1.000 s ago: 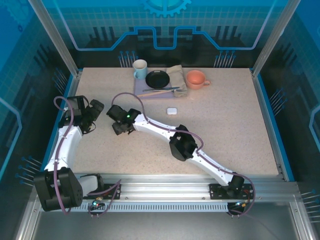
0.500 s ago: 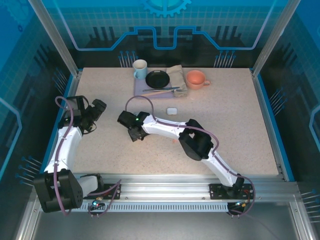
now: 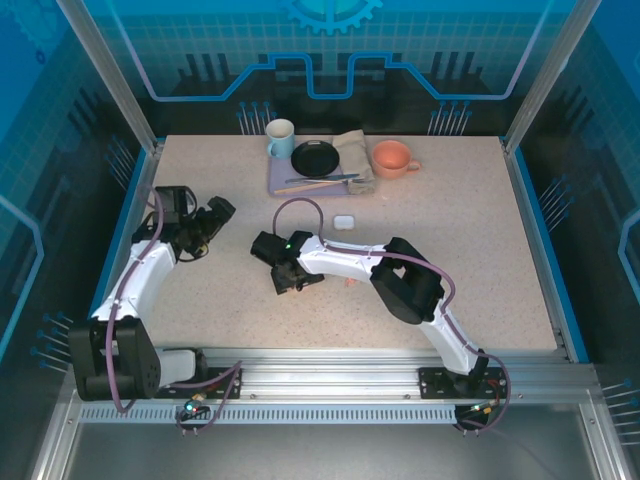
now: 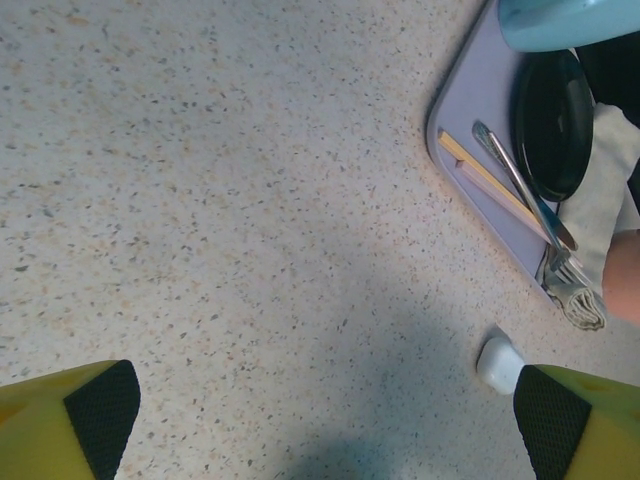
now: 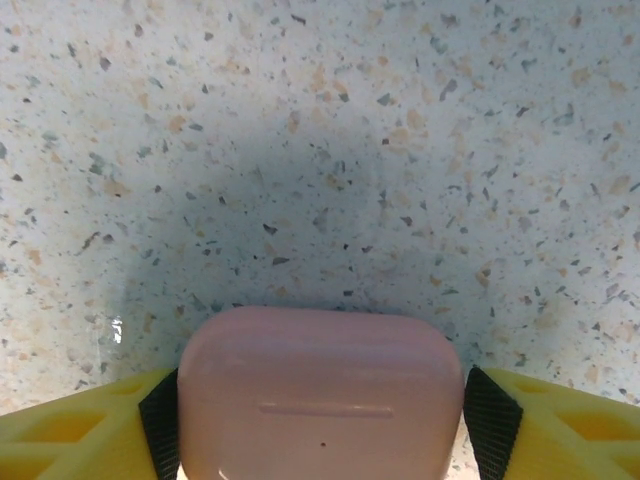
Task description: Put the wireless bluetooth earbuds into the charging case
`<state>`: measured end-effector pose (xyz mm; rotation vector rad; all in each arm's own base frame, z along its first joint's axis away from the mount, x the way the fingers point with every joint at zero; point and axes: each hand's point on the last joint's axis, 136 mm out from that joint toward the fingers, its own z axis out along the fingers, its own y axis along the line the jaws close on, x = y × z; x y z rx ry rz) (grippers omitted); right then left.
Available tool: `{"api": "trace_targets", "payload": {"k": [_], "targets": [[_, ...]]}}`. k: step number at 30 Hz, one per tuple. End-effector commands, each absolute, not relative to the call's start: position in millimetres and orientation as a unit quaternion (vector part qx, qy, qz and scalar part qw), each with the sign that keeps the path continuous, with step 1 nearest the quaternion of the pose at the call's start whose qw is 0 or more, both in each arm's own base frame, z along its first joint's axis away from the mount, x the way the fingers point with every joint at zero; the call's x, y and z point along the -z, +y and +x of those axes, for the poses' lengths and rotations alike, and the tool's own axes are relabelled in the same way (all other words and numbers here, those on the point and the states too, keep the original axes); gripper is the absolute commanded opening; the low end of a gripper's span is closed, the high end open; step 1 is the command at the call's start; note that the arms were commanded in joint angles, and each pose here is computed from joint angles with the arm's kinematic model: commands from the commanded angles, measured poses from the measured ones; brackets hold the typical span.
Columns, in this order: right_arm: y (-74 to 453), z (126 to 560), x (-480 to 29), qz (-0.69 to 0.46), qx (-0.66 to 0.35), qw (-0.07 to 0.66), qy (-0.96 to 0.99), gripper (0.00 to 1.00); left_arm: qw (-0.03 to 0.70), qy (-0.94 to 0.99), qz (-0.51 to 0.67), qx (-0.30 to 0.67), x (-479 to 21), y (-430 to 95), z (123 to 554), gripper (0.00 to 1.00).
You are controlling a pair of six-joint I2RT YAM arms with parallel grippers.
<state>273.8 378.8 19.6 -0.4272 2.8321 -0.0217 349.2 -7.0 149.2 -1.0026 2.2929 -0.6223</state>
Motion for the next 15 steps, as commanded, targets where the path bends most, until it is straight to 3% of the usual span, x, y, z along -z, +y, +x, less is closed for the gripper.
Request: {"api": "trace_targets", "payload": {"k": [1,15], "targets": [[369,269,-25,-0.14,0.016,0.114,0.983,0.75,0.299,0.854,-0.347,0.248,-167,-13,362,0.99],[381,277,-19,-0.139,0.003,0.098,0.985,0.73,0.297,0.856,-0.343,0.248,-161,-13,363,0.99]]}}
